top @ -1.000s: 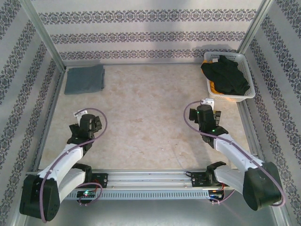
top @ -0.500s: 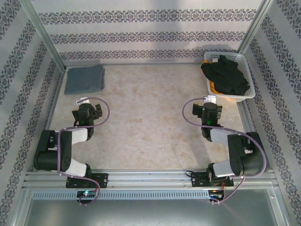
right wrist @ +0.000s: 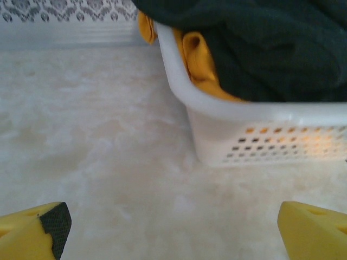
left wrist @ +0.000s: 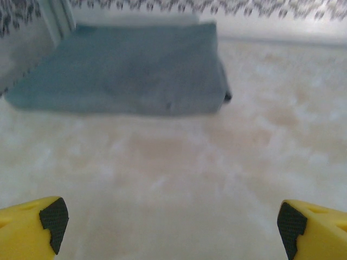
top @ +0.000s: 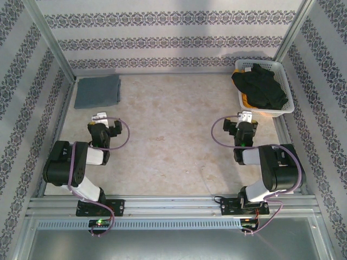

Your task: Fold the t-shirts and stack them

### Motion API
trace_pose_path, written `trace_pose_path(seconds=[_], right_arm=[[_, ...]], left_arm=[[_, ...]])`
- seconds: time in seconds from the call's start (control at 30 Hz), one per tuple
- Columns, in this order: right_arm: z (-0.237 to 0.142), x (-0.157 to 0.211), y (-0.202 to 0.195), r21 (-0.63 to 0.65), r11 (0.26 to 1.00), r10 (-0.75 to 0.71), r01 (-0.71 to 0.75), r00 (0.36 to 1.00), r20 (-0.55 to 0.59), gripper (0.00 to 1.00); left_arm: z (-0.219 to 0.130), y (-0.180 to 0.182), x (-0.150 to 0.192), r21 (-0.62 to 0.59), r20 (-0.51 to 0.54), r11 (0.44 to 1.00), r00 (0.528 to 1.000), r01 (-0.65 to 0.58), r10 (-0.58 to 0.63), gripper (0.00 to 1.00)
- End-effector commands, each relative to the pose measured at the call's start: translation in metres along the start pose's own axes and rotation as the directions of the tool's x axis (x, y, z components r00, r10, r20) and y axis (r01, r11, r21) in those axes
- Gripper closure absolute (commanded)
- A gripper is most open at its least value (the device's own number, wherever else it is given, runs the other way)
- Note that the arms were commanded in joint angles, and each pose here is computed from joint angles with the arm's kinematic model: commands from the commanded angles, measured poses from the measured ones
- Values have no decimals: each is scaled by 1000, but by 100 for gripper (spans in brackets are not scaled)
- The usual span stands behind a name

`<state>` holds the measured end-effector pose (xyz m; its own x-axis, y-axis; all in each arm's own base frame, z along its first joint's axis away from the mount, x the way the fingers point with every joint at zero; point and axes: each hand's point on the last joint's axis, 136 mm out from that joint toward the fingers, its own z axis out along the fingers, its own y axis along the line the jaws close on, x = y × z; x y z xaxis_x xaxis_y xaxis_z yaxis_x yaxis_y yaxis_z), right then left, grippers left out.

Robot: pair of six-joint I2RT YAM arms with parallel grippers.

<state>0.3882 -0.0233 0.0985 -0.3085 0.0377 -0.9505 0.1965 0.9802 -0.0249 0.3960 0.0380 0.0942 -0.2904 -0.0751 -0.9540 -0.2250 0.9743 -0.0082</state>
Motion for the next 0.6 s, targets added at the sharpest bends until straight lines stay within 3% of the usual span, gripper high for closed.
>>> trace_pose_path(seconds=[0.0,0.57], right_arm=[[1,-10,3,2,1000,8,-8,1000,25,2],[0,-10,6,-27,1000,7,-6,1000,27,2]], left_arm=[[-2,-2,5,8,-22,1000,999,-29,29,0],[-1,-2,6,5,-24,999,999,-35,35,0]])
